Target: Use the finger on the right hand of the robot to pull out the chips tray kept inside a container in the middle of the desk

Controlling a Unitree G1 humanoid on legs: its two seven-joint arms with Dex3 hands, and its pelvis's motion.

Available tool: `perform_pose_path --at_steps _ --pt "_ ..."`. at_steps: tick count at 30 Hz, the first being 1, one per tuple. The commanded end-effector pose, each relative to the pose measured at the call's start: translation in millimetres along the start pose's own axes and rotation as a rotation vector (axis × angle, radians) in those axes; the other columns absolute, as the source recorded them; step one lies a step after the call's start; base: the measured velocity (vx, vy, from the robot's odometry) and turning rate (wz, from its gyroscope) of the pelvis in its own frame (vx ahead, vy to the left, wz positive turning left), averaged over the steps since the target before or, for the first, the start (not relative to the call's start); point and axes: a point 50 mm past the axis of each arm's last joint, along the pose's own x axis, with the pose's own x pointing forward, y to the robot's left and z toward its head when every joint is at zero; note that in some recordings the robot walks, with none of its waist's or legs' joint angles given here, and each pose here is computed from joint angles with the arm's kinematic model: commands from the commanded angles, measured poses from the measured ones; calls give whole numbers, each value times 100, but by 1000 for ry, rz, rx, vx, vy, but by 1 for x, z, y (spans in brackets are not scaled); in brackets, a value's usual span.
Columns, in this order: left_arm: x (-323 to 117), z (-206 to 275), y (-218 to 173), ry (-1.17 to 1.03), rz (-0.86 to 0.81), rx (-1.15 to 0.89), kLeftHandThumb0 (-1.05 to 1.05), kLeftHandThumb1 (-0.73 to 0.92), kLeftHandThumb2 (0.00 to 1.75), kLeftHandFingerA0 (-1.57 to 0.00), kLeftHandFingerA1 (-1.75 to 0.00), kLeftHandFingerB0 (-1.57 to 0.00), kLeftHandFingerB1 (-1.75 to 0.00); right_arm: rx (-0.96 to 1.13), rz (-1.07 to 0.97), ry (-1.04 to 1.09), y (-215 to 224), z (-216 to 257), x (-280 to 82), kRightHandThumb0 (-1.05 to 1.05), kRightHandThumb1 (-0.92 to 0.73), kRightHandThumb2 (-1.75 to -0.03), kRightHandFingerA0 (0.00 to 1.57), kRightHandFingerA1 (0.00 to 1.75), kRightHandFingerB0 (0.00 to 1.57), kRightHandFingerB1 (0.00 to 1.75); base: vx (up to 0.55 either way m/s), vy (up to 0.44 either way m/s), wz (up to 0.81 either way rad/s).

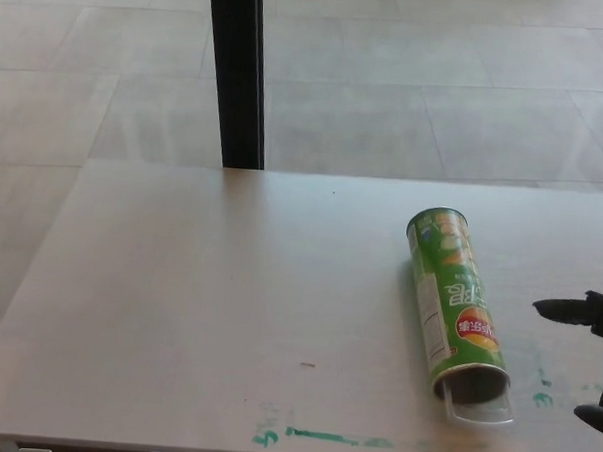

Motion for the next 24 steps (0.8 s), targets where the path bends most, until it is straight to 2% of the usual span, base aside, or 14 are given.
perform_pose_path --at_steps 1,4,7,9,12,24 --pt "0 6 7 -22 15 9 -49 67 61 -52 -66 -43 -46 -313 56 -30 4 -6 11 -18 -57 -56 85 104 36 33 0 0 0" --pt "0 6 8 -18 22 27 -50 68 61 -54 -66 -44 -45 -331 65 -57 5 -5 14 -22 -57 -57 83 121 36 34 0 0 0" --pt "-1 6 8 -24 15 26 -50 69 61 -55 -67 -44 -46 -334 71 -66 7 -5 15 -20 -58 -57 84 118 37 35 0 0 0" --pt "-1 8 8 -29 8 14 -51 69 61 -54 -72 -44 -48 -356 94 -59 13 -3 15 -22 -55 -57 84 124 39 35 0 0 0" --pt "0 9 8 -25 17 17 -48 69 61 -54 -66 -44 -47 -375 130 -87 20 -2 15 -21 -55 -57 82 127 37 35 0 0 0" --pt "0 9 8 -29 17 36 -48 69 61 -55 -67 -44 -47 -435 152 -164 35 7 20 -19 -56 -58 79 137 38 36 0 0 0"
